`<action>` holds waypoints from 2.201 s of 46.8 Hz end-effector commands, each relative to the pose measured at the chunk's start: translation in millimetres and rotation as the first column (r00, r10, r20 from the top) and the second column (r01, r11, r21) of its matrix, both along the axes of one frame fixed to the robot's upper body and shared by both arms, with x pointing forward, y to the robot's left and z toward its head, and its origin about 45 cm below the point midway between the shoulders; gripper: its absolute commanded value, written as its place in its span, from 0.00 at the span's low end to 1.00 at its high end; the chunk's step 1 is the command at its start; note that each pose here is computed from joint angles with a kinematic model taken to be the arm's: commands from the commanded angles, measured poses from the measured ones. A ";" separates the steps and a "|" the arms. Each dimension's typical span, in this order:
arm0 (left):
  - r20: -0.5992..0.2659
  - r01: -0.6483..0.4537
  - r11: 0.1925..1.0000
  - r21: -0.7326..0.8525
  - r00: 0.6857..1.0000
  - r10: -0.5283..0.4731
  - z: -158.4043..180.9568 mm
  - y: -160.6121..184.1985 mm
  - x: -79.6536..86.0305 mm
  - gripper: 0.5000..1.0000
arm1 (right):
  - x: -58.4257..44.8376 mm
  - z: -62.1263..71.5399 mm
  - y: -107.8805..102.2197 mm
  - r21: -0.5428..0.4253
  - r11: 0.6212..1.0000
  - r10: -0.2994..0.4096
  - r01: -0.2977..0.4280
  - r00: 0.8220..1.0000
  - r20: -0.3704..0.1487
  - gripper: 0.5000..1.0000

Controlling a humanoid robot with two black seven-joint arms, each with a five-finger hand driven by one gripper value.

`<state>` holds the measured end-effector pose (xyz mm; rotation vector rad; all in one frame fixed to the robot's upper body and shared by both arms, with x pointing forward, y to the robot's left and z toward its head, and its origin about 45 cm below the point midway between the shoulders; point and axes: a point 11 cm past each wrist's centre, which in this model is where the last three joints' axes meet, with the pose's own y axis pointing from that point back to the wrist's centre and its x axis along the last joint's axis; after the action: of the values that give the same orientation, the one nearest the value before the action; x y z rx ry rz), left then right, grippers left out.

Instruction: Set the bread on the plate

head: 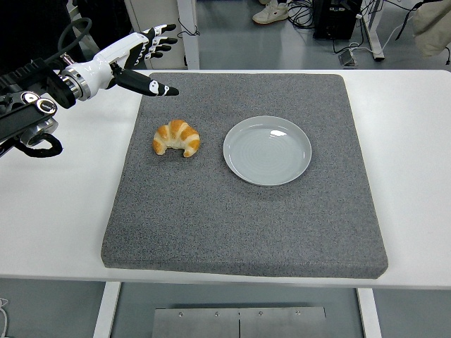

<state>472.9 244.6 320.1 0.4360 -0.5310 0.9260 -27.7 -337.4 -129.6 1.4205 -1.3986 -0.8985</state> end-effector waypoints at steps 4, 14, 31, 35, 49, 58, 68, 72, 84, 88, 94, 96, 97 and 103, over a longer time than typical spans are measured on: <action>0.016 0.049 0.997 0.063 0.999 -0.050 -0.3 2.1 -13.0 0.91 | 0.0 0.0 0.0 0.000 1.000 0.000 0.000 1.000 0.000 1.00; 0.023 0.127 0.979 0.157 0.991 -0.132 -6.3 9.7 -40.8 0.92 | -0.9 0.0 0.0 0.000 1.000 0.000 0.000 1.000 -0.002 1.00; 0.111 0.148 0.926 0.348 0.974 -0.197 -36.5 25.4 -51.7 0.92 | -3.7 0.1 -0.5 -0.001 1.000 -0.001 0.001 1.000 -0.006 1.00; 0.115 0.114 0.928 0.353 0.980 -0.164 -45.6 34.0 -49.5 0.92 | -4.6 0.0 0.1 0.000 1.000 -0.002 0.002 1.000 -0.008 1.00; 0.165 0.050 0.941 0.334 0.980 -0.110 -71.7 29.9 -22.7 0.92 | -4.6 0.0 0.1 0.000 1.000 -0.002 0.002 1.000 -0.008 1.00; 0.158 0.064 0.946 0.319 0.980 -0.119 -86.2 13.2 -17.6 0.92 | -4.6 0.0 0.1 0.000 1.000 0.000 0.000 1.000 -0.008 1.00; 0.151 0.070 0.951 0.301 0.981 -0.120 -93.3 2.0 -17.3 0.92 | -3.7 0.0 0.1 0.000 1.000 -0.001 0.001 1.000 -0.006 1.00; 0.148 0.071 0.950 0.303 0.982 -0.120 -96.8 -2.3 -15.9 0.92 | -3.7 0.0 0.1 0.000 1.000 -0.001 0.001 1.000 -0.006 1.00; 0.141 0.076 0.952 0.297 0.982 -0.122 -105.7 -18.5 -11.7 0.92 | -1.8 0.0 0.0 -0.001 1.000 0.001 -0.001 1.000 -0.003 1.00; 0.140 0.080 0.952 0.296 0.982 -0.126 -106.6 -21.7 -11.8 0.92 | -1.8 0.0 0.0 0.000 1.000 -0.001 0.001 1.000 -0.003 1.00; 0.141 0.080 0.951 0.299 0.982 -0.127 -107.5 -21.4 -12.2 0.92 | -1.9 0.1 -0.5 -0.001 1.000 0.000 0.000 1.000 -0.003 1.00; 0.138 0.079 0.951 0.299 0.982 -0.125 -108.8 -20.2 -12.8 0.92 | -1.8 0.0 -0.1 -0.001 1.000 0.000 0.000 1.000 -0.003 1.00; 0.137 0.079 0.951 0.299 0.983 -0.124 -109.5 -20.0 -13.2 0.92 | -1.8 0.0 0.0 0.000 1.000 -0.001 0.001 1.000 -0.003 1.00; 0.131 0.078 0.951 0.299 0.984 -0.122 -112.2 -18.4 -14.5 0.92 | -1.8 0.0 0.0 0.000 1.000 -0.001 0.001 1.000 -0.003 1.00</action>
<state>458.6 225.4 208.4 0.6040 -0.8268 0.7868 -29.5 -337.6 -129.6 1.4176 -1.3969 -0.8997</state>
